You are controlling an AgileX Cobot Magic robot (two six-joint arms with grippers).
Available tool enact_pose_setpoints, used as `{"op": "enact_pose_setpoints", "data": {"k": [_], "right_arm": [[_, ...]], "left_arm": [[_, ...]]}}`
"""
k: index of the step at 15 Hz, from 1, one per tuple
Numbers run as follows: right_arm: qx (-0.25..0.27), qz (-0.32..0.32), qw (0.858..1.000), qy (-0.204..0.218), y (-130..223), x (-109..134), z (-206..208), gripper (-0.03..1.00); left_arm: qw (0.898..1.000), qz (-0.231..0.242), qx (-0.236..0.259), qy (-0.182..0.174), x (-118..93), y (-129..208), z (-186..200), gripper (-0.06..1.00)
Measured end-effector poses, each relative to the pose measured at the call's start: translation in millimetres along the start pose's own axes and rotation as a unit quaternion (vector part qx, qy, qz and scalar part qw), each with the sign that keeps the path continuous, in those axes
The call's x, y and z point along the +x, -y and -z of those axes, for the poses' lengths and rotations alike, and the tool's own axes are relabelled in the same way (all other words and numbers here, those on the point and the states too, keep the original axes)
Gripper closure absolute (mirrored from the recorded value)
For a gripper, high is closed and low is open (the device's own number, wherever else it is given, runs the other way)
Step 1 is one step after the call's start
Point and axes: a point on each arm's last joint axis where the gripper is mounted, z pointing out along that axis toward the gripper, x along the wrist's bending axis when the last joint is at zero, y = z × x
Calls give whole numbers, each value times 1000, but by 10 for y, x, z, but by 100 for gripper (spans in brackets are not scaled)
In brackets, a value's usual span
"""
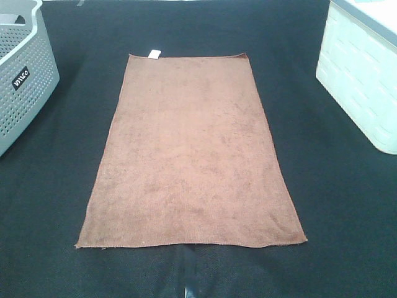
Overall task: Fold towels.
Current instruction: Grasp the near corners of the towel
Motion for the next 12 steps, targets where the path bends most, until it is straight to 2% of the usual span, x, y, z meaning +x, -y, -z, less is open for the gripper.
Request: {"op": "enact_pose_setpoints", "data": {"k": [12], "right_arm": [[0, 0, 1000, 0, 0, 0, 0, 20]], "left_arm": [[1000, 0, 0, 0, 0, 0, 0, 18]]}}
